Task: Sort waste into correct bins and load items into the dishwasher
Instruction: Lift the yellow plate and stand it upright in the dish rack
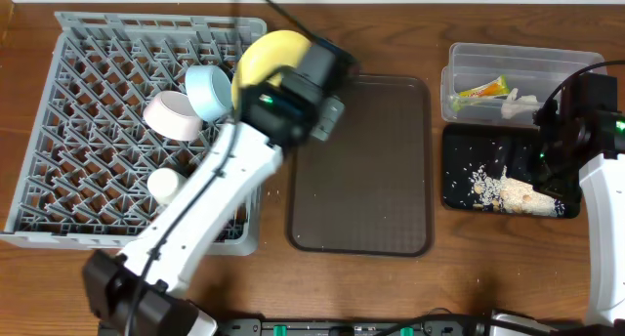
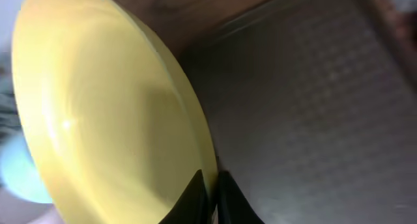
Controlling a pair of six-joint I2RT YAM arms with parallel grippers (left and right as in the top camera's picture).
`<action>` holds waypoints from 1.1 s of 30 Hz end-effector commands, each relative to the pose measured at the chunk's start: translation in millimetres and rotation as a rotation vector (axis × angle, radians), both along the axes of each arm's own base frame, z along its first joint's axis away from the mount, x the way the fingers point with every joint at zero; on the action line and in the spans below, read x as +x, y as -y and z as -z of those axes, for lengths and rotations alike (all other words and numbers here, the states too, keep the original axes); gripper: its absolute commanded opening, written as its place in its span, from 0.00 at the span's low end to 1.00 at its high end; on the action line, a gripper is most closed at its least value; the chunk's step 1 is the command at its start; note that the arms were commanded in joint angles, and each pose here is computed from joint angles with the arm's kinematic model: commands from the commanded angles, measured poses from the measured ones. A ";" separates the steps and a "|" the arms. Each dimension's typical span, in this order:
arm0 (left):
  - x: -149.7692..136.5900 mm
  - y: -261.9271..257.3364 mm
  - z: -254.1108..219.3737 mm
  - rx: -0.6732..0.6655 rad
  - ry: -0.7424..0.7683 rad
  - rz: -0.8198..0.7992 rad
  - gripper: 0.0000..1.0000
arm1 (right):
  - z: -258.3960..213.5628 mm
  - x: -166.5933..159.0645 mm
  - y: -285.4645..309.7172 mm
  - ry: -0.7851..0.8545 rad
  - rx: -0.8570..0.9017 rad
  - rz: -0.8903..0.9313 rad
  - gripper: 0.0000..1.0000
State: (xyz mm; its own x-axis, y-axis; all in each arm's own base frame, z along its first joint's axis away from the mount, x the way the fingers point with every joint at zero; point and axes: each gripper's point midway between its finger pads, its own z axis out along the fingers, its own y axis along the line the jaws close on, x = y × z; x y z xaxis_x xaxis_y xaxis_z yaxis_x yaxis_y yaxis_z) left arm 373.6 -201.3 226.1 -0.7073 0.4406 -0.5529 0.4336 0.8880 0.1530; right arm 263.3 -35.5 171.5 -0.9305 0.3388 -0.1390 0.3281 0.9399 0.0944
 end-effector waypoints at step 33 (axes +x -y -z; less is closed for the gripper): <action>19.6 -75.1 -7.6 -0.763 -0.322 -0.178 0.08 | -7.6 -0.3 6.3 0.017 -0.002 0.023 0.99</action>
State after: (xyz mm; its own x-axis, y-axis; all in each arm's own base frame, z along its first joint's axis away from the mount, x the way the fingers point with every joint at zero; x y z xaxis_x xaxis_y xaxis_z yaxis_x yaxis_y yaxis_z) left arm 392.4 -134.6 236.1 -0.9033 -0.0781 -0.4218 0.2234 0.7538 -0.6180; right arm 261.6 -35.2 171.3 -0.9315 0.3389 -0.1319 0.3287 0.9398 0.0933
